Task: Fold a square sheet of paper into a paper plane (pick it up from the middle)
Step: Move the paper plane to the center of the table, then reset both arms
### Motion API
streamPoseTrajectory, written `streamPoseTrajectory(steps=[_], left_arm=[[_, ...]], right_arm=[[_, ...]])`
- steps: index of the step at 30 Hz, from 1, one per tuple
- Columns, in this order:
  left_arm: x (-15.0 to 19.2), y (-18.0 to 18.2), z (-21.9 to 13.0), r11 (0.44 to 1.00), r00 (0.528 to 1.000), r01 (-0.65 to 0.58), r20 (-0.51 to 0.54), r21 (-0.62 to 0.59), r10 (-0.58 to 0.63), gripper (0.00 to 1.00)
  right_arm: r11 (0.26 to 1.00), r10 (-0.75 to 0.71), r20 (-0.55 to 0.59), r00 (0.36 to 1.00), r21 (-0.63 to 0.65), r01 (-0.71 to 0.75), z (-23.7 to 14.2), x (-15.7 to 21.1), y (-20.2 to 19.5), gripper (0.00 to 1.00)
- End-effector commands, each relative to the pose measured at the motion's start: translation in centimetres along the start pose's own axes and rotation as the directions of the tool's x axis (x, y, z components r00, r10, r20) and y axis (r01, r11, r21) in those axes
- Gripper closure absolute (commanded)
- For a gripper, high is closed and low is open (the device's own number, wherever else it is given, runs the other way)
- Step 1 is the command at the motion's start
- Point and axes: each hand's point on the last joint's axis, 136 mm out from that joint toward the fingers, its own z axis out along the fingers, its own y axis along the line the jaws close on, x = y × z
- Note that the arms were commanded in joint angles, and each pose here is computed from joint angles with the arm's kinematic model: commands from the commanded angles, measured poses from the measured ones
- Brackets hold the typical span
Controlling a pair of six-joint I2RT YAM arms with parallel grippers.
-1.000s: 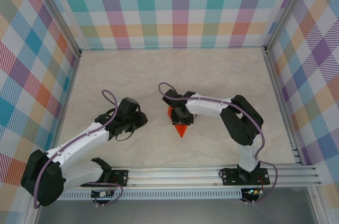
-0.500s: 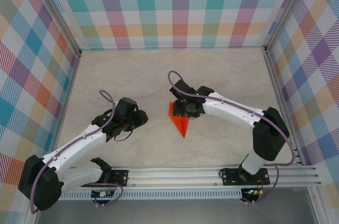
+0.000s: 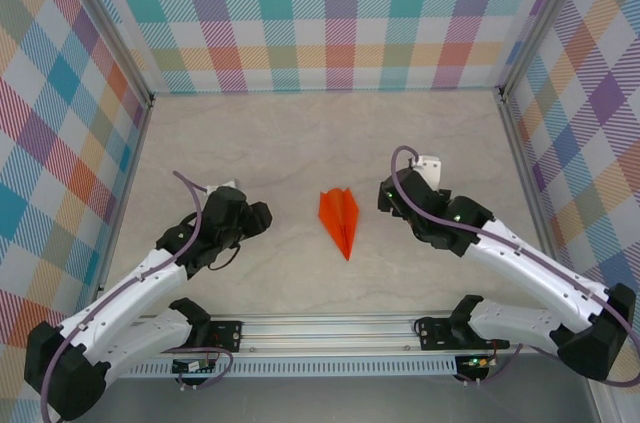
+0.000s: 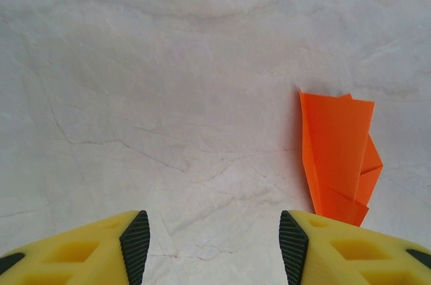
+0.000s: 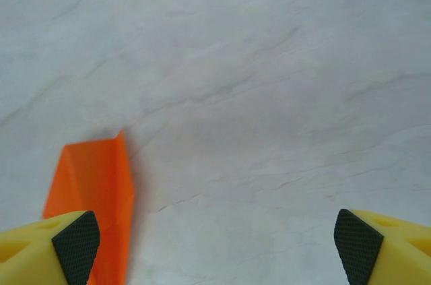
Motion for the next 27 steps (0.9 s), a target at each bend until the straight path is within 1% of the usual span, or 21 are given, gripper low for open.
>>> streamPoseTrajectory(steps=[1, 3, 6, 7, 9, 11, 14, 17, 21, 24, 25, 27], left_arm=[[-1.0, 2.0, -0.7, 0.995, 0.995, -0.062, 0.075, -0.072, 0.068, 0.4], [-1.4, 2.5, -1.2, 0.992, 0.991, -0.078, 0.103, -0.096, 0.088, 0.36], [-1.9, 3.3, -1.7, 0.986, 0.983, -0.102, 0.136, -0.131, 0.12, 0.25], [-2.0, 3.4, -1.9, 0.984, 0.981, -0.11, 0.143, -0.139, 0.13, 0.19], [-2.2, 3.8, -2.0, 0.98, 0.977, -0.119, 0.155, -0.158, 0.144, 0.09], [-2.5, 4.0, -2.1, 0.976, 0.974, -0.127, 0.164, -0.175, 0.156, 0.04], [-3.0, 4.6, -2.3, 0.965, 0.966, -0.146, 0.179, -0.218, 0.187, 0.0], [-3.4, 4.9, -2.6, 0.96, 0.959, -0.143, 0.206, -0.24, 0.194, 0.0], [-4.1, 5.6, -3.0, 0.953, 0.946, -0.13, 0.252, -0.274, 0.202, 0.0], [-4.5, 5.9, -3.5, 0.948, 0.94, -0.123, 0.272, -0.294, 0.206, 0.0], [-4.6, 6.2, -3.6, 0.945, 0.937, -0.119, 0.279, -0.306, 0.208, 0.0], [-4.8, 6.7, -3.5, 0.937, 0.93, -0.106, 0.3, -0.334, 0.212, 0.0]], right_arm=[[0.977, -0.042, 0.094, 0.995, 0.214, 0.021, 0.4, -0.7, -5.4, 0.03], [0.97, -0.047, 0.105, 0.993, 0.241, 0.021, 1.2, -0.4, -6.9, 0.03], [0.955, -0.083, 0.101, 0.991, 0.292, 0.05, 2.6, 0.2, -8.7, 0.02], [0.948, -0.086, 0.091, 0.992, 0.315, 0.053, 3.1, 0.5, -9.3, 0.01], [0.932, -0.055, 0.072, 0.996, 0.362, 0.025, 4.2, 1.3, -11.0, 0.0], [0.916, -0.032, 0.055, 0.998, 0.401, 0.007, 5.4, 2.2, -12.4, 0.0], [0.915, -0.019, 0.019, 1.0, 0.403, 0.01, 7.8, 3.4, -13.5, 0.0], [0.909, -0.022, -0.018, 1.0, 0.417, 0.028, 10.0, 4.2, -14.4, 0.0], [0.924, -0.017, -0.019, 1.0, 0.381, 0.023, 12.9, 5.0, -14.5, 0.0], [0.929, -0.04, 0.006, 0.999, 0.367, 0.035, 14.1, 4.2, -14.3, 0.0], [0.939, -0.056, 0.023, 0.998, 0.34, 0.045, 14.6, 3.8, -13.9, 0.0], [0.948, -0.072, 0.091, 0.993, 0.316, 0.039, 15.1, 2.5, -13.7, 0.0]])
